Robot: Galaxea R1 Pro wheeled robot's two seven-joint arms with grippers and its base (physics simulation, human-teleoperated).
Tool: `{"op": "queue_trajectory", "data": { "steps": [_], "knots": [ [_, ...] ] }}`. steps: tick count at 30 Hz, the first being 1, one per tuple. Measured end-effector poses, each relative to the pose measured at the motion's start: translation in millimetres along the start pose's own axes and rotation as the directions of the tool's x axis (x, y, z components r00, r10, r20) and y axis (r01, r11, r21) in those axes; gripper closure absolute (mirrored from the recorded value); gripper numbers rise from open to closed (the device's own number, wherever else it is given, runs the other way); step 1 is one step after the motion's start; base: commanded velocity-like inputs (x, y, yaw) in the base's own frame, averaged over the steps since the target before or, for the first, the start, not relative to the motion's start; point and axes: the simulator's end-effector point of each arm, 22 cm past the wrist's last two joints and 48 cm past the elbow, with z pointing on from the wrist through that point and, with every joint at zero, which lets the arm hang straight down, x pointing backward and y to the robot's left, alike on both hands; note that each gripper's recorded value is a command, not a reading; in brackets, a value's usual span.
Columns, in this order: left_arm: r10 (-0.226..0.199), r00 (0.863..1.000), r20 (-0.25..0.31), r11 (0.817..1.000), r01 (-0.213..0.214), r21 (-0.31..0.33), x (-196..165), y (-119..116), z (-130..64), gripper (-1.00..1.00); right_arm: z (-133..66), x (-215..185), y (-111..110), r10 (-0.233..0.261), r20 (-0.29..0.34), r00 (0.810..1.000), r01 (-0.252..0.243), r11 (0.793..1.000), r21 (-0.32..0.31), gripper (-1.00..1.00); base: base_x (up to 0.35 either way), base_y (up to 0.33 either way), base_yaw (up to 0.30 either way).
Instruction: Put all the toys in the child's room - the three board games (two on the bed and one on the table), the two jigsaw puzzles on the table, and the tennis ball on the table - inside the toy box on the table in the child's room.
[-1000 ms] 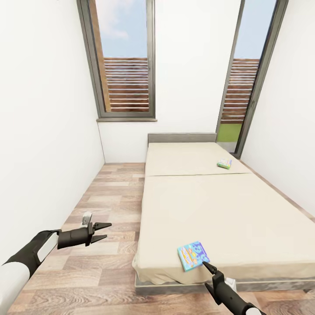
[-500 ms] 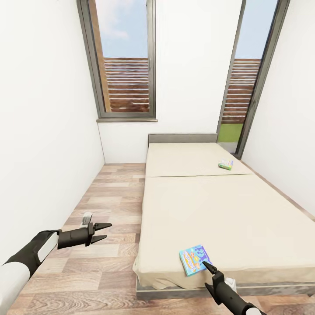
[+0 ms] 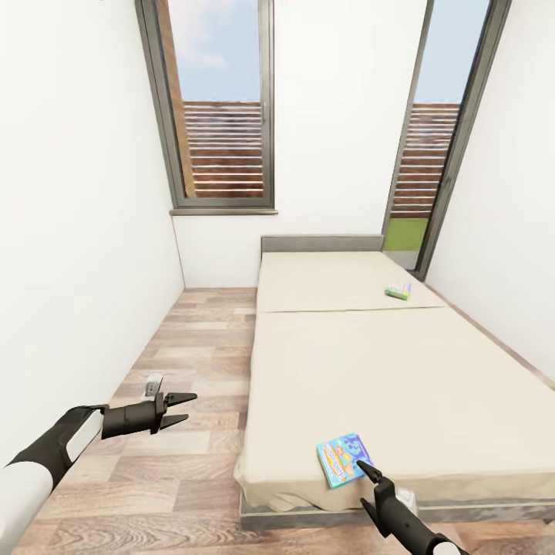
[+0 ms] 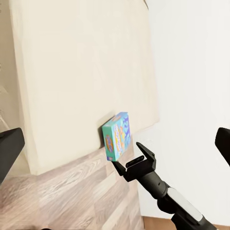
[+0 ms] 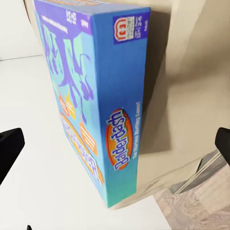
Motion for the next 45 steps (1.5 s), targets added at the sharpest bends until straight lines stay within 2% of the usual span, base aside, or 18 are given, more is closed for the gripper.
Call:
{"op": "queue_trajectory", "data": {
  "steps": [45],
  "knots": [
    [0.000, 1.000, -0.001, 1.000, 0.000, 0.000, 0.3, 0.0, 0.6, -1.00, -0.1, 0.8, 0.0, 0.001, -0.004, 1.000, -0.001, 1.000, 0.000, -1.00, 0.027, 0.006, 0.000]
  ]
}}
